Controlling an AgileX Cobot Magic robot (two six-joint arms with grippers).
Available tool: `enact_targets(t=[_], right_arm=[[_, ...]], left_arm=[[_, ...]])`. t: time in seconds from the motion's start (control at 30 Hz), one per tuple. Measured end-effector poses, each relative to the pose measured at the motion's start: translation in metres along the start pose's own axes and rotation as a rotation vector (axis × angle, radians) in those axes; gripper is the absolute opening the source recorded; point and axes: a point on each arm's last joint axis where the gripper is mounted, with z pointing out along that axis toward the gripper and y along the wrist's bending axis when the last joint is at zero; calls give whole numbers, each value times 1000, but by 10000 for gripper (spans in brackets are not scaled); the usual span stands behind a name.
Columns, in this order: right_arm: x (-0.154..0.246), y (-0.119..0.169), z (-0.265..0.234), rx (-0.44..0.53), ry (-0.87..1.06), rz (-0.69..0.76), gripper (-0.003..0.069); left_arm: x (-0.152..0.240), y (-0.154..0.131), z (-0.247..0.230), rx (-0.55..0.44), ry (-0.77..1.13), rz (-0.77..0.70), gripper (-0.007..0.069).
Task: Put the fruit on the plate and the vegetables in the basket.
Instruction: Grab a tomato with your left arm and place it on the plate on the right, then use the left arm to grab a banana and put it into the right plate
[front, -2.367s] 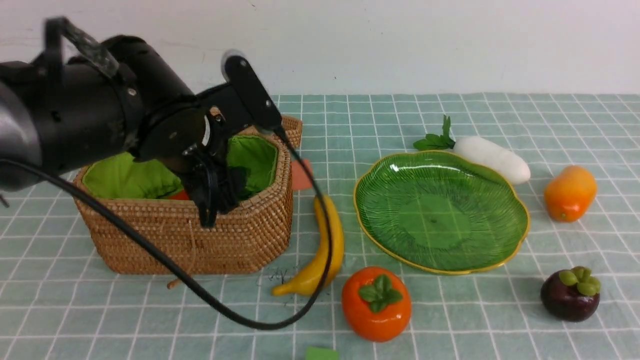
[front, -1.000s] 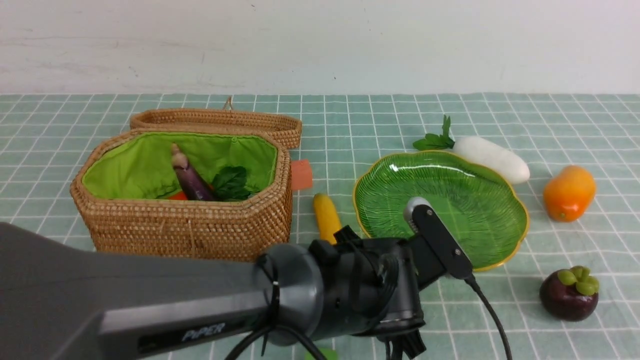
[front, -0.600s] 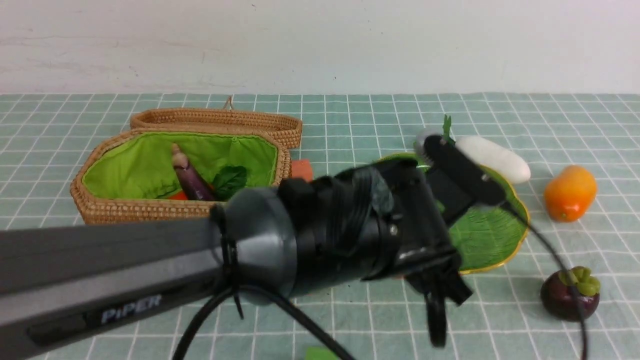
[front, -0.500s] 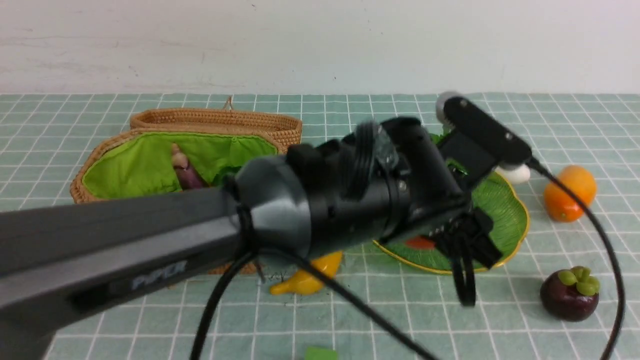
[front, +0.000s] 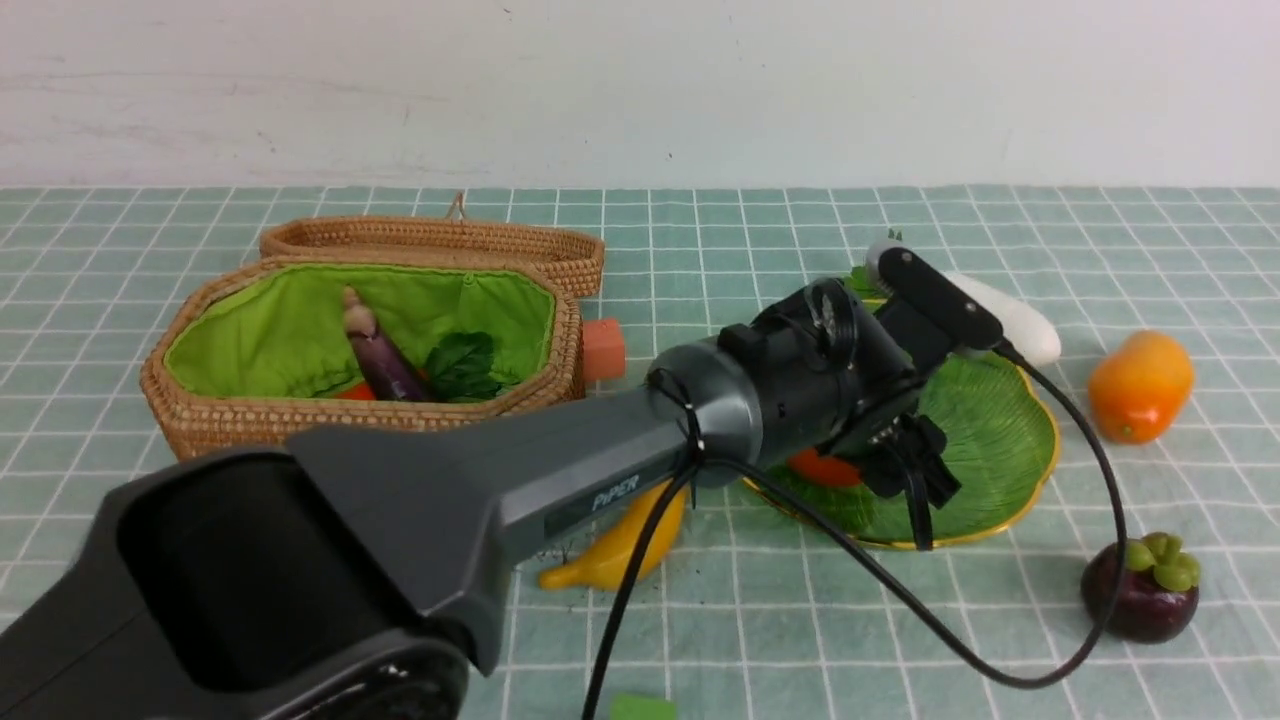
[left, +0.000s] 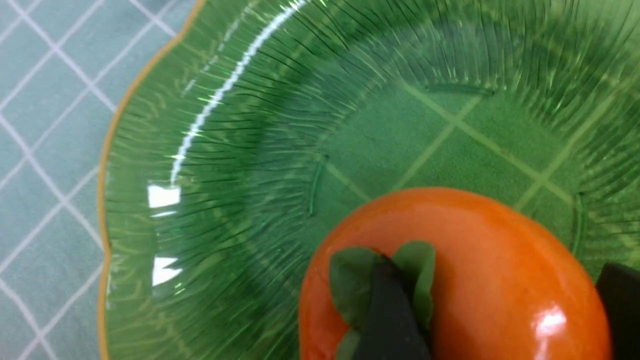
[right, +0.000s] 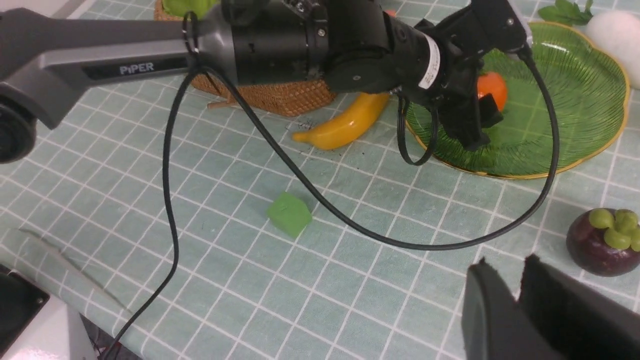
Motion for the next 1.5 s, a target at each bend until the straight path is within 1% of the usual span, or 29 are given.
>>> enact_targets(t=[0.1, 0.17, 0.2, 0.23, 0.37, 0.47, 0.5, 0.53, 0.57, 0.6, 0.7, 0.73, 0.77, 0.8, 0.87, 0.9, 0.97, 1.0, 1.03, 1.07, 1.1, 1.17, 1.2, 1.23, 1.27, 1.4, 1.5], right_arm=[[0, 0, 0, -2, 2, 1, 108], [0, 0, 0, -2, 2, 1, 108], [0, 0, 0, -3, 2, 1, 108], [0, 0, 0, -3, 2, 1, 108], [0, 0, 0, -5, 2, -11, 108], [0, 1, 0, -7, 1, -13, 108], [0, 1, 0, -7, 1, -13, 108], [0, 1, 0, -7, 0, -13, 108], [0, 1, 0, -7, 0, -13, 108], [0, 1, 0, -8, -1, -16, 108], [0, 1, 0, -8, -1, -19, 108], [0, 1, 0, -8, -1, -19, 108], [0, 1, 0, -8, -2, -20, 108], [0, 1, 0, -9, -3, -21, 108], [0, 1, 0, -9, -3, -21, 108], [0, 1, 0, -9, -3, -21, 108], [0, 1, 0, -9, -3, -21, 108], [0, 1, 0, -9, -3, -21, 108], [0, 1, 0, -10, -3, -24, 108], [0, 1, 0, -9, -3, -32, 108], [0, 1, 0, -9, -3, -33, 108], [0, 2, 0, -17, 0, -38, 108], [0, 2, 0, -19, 0, -38, 108], [0, 2, 0, -21, 2, -37, 108], [0, 2, 0, -22, 2, -39, 108], [0, 2, 0, -24, 2, -38, 108], [0, 2, 0, -26, 3, -39, 108]], left_arm=[[-3, 1, -4, 5, -10, -11, 510], [-8, 3, -13, 12, -14, -36, 565], [-9, 3, -15, 13, -14, -41, 573], [-16, 7, -29, 17, -20, -64, 601], [-29, 15, -60, 18, -20, -103, 614], [-30, 20, -82, 19, 51, -136, 586], [-29, 21, -88, 18, 80, -143, 571], [-27, 26, -109, 12, 171, -163, 496], [-27, 26, -109, 12, 171, -163, 487], [-27, 30, -125, 5, 209, -171, 424], [-26, 37, -152, -12, 275, -190, 234], [-26, 38, -153, -14, 284, -194, 213], [-24, 37, -155, -15, 309, -209, 163], [-21, 36, -153, -13, 334, -218, 137], [-12, 33, -142, -14, 387, -222, 126], [-5, 31, -133, -15, 418, -217, 140], [10, 29, -114, -14, 482, -214, 197], [12, 29, -113, -15, 488, -215, 204], [22, 30, -99, -17, 515, -219, 269], [28, 33, -91, -21, 530, -223, 312], [29, 34, -89, -23, 532, -226, 328], [37, 45, -75, -36, 541, -246, 427], [38, 46, -74, -37, 543, -247, 433], [41, 52, -69, -45, 542, -257, 470], [44, 56, -65, -53, 547, -263, 491], [54, 63, -50, -63, 569, -274, 511], [65, 62, -34, -67, 604, -271, 496]])
